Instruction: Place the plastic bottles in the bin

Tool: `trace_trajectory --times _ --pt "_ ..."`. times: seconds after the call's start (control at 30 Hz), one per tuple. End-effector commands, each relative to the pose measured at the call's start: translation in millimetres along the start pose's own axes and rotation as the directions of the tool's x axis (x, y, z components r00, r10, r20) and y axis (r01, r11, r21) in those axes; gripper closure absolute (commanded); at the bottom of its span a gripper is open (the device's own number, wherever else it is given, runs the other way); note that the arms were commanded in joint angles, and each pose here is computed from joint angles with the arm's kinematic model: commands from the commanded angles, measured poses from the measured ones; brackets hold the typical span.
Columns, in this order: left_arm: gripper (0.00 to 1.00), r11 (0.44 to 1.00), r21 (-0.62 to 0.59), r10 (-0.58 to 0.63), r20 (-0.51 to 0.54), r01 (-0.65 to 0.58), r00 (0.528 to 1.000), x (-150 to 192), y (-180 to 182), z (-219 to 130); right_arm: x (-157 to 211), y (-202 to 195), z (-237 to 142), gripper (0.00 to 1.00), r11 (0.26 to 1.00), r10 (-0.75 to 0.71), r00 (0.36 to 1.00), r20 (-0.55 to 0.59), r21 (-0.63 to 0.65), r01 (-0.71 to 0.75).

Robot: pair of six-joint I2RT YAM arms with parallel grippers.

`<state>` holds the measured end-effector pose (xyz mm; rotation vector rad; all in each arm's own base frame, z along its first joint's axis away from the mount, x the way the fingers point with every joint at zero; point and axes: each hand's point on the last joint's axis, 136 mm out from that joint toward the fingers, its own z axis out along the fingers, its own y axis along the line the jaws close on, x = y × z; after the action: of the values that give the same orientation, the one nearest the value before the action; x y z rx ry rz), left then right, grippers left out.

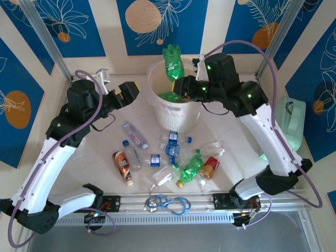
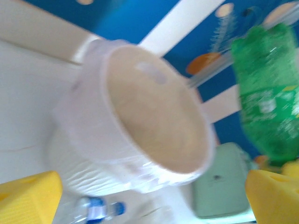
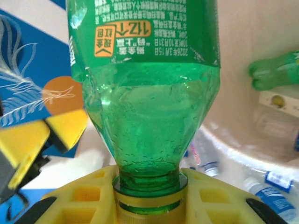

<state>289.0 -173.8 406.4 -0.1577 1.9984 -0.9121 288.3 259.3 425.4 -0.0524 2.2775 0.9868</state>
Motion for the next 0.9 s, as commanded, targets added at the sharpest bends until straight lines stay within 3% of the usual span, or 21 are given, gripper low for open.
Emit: trace_trajectory --times 0.0,0.43,0.5,0.63,0.87 --pt "0.0 0.966 -0.246 0.064 -0.082 -0.082 0.995 29.1 57.9 -9.1 -3.8 -23.7 13.4 0.71 0.993 -0.036 0.999 -0.032 0.11 0.039" --pt "0.08 0.843 -0.527 -0.039 -0.256 -0.106 0.966 105.3 147.9 -40.0 -14.8 -64.8 67.8 0.7 0.961 -0.056 0.992 -0.114 0.263 0.085" --pt "0.08 0.819 -0.564 -0.064 -0.279 -0.109 0.958 116.5 160.1 -44.0 -14.7 -73.8 74.7 0.63 0.95 -0.059 0.99 -0.126 0.298 0.095" --pt "0.09 0.779 -0.619 -0.125 -0.317 -0.105 0.94 140.1 180.1 -52.4 -30.7 -72.4 64.2 0.34 0.934 -0.078 0.992 -0.096 0.342 0.107" --pt "0.12 0.731 -0.675 -0.184 -0.331 -0.096 0.925 159.9 197.8 -69.2 -55.7 1.3 -6.7 0.29 0.977 -0.163 0.984 0.067 0.151 0.152"
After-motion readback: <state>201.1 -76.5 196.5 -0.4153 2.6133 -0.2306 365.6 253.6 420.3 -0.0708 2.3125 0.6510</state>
